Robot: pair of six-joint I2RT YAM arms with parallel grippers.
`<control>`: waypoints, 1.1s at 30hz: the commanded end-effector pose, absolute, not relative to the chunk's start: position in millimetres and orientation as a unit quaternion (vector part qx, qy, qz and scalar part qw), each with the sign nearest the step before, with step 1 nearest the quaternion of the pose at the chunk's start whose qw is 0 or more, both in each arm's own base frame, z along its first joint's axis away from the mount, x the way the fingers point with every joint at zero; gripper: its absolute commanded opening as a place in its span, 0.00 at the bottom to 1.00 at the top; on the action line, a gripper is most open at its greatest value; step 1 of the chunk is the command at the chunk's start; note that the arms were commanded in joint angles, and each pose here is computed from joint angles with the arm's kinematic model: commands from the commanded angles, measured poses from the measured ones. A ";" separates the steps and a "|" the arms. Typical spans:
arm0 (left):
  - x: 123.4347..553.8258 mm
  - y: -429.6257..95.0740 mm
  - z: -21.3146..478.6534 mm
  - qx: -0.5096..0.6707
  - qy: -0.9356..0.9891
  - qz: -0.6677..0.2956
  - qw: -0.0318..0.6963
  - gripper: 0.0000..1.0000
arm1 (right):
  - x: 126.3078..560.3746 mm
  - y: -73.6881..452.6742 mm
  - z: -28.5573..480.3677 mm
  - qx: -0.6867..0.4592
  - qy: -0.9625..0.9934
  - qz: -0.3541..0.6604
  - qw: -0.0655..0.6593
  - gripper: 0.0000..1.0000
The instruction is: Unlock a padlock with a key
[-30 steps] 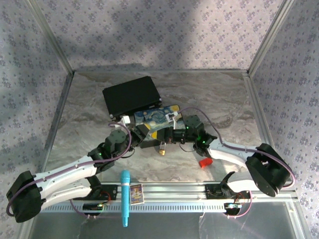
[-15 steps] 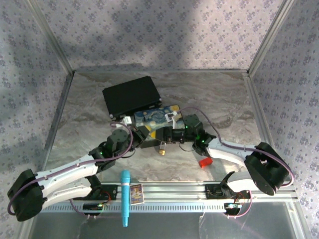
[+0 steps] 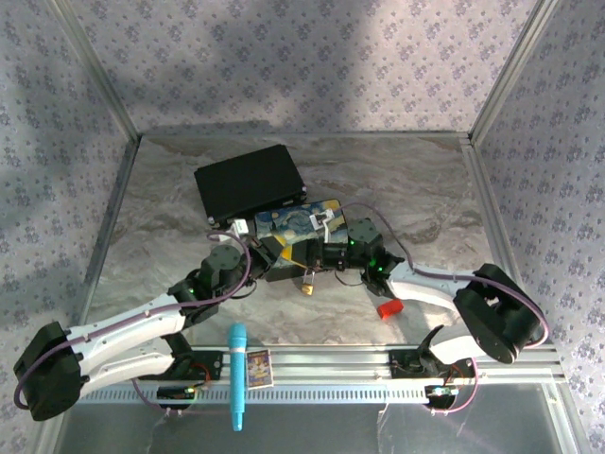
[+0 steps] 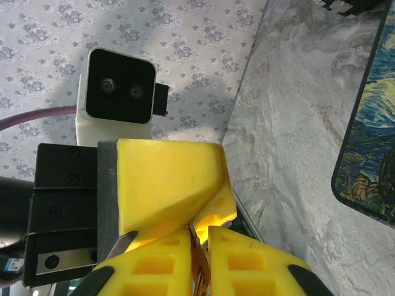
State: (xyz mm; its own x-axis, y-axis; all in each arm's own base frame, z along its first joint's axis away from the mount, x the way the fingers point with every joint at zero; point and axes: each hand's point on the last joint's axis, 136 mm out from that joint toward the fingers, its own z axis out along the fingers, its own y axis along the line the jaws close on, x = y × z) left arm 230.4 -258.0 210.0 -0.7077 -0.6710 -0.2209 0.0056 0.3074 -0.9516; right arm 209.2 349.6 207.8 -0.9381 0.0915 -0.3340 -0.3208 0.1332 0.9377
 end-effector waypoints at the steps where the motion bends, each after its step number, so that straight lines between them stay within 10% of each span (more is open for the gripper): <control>1: 229.5 -255.7 221.8 -0.225 0.734 -0.557 0.316 0.00 | 211.4 348.0 217.2 -0.075 0.720 0.668 0.175 0.09; 9: 229.4 -252.5 215.6 -0.231 0.740 -0.548 0.316 0.01 | 212.5 343.2 215.9 -0.067 0.721 0.666 0.179 0.00; 14: 231.4 -245.4 211.1 -0.238 0.745 -0.530 0.328 0.78 | 209.2 339.0 207.8 -0.068 0.735 0.652 0.176 0.00; 16: 232.0 -240.1 206.7 -0.243 0.752 -0.514 0.332 0.90 | 207.6 333.7 199.1 -0.064 0.748 0.637 0.176 0.00; 33: 193.1 -291.0 129.3 0.008 0.891 -0.336 0.306 0.55 | 190.3 240.4 112.2 -0.048 0.903 0.383 0.188 0.00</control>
